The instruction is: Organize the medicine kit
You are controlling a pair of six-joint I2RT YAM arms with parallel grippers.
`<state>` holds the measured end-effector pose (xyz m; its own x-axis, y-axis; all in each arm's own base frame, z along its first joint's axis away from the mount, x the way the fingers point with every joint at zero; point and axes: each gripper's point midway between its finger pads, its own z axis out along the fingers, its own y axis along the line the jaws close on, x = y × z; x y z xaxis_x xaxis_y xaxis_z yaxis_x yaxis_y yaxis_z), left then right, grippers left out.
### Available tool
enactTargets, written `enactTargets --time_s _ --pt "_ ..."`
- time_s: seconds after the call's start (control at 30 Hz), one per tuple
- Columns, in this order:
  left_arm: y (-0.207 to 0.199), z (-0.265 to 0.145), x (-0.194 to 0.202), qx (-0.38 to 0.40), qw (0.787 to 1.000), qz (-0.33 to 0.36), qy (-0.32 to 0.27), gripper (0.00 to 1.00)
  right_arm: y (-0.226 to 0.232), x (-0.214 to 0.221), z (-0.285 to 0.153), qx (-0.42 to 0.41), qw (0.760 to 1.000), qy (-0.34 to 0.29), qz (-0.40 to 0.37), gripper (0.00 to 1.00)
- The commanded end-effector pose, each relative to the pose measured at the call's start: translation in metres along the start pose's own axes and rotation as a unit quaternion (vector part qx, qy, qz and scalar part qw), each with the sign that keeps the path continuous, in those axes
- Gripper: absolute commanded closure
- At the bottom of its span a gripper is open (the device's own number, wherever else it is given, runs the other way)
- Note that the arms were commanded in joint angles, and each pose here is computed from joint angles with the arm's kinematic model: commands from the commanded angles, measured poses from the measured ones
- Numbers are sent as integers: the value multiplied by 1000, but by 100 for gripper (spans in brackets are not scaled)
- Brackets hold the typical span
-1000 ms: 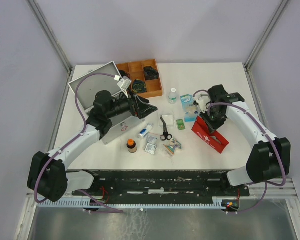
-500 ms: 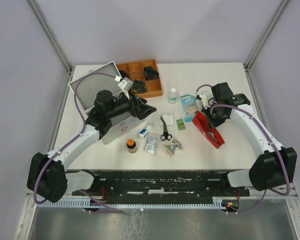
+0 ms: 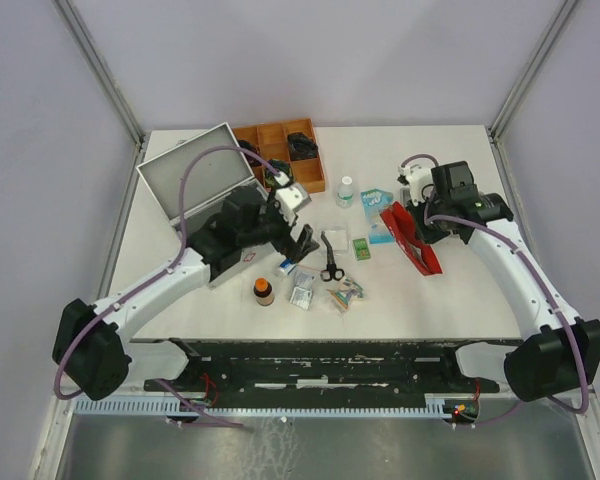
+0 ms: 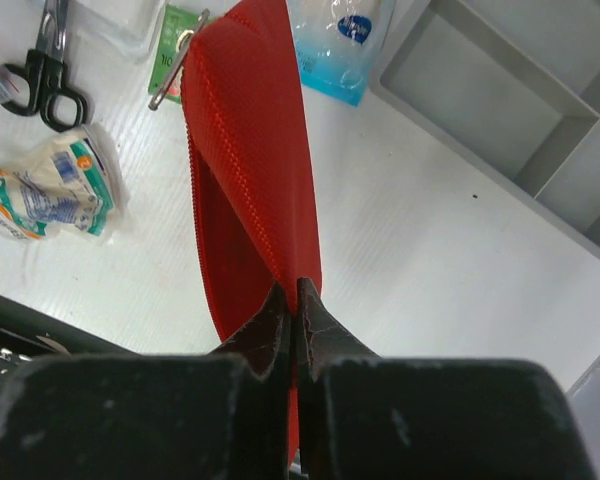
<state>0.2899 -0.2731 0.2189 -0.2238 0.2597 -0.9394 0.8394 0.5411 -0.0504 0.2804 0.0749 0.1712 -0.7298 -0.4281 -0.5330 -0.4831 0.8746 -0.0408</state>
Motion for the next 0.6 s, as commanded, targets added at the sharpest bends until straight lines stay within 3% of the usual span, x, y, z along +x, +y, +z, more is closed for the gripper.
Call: enactTargets --time_s 0.0,0.47,0.57 --pt "-6 4 27 -31 988 128 83 1 -2 -25 -7 16 998 -65 22 99" --pt "-99 31 73 153 959 207 116 4 1 -14 -7 20 996 -78 32 99" --pt "-119 39 81 196 949 222 104 9 -3 -10 -5 27 996 -74 38 99"
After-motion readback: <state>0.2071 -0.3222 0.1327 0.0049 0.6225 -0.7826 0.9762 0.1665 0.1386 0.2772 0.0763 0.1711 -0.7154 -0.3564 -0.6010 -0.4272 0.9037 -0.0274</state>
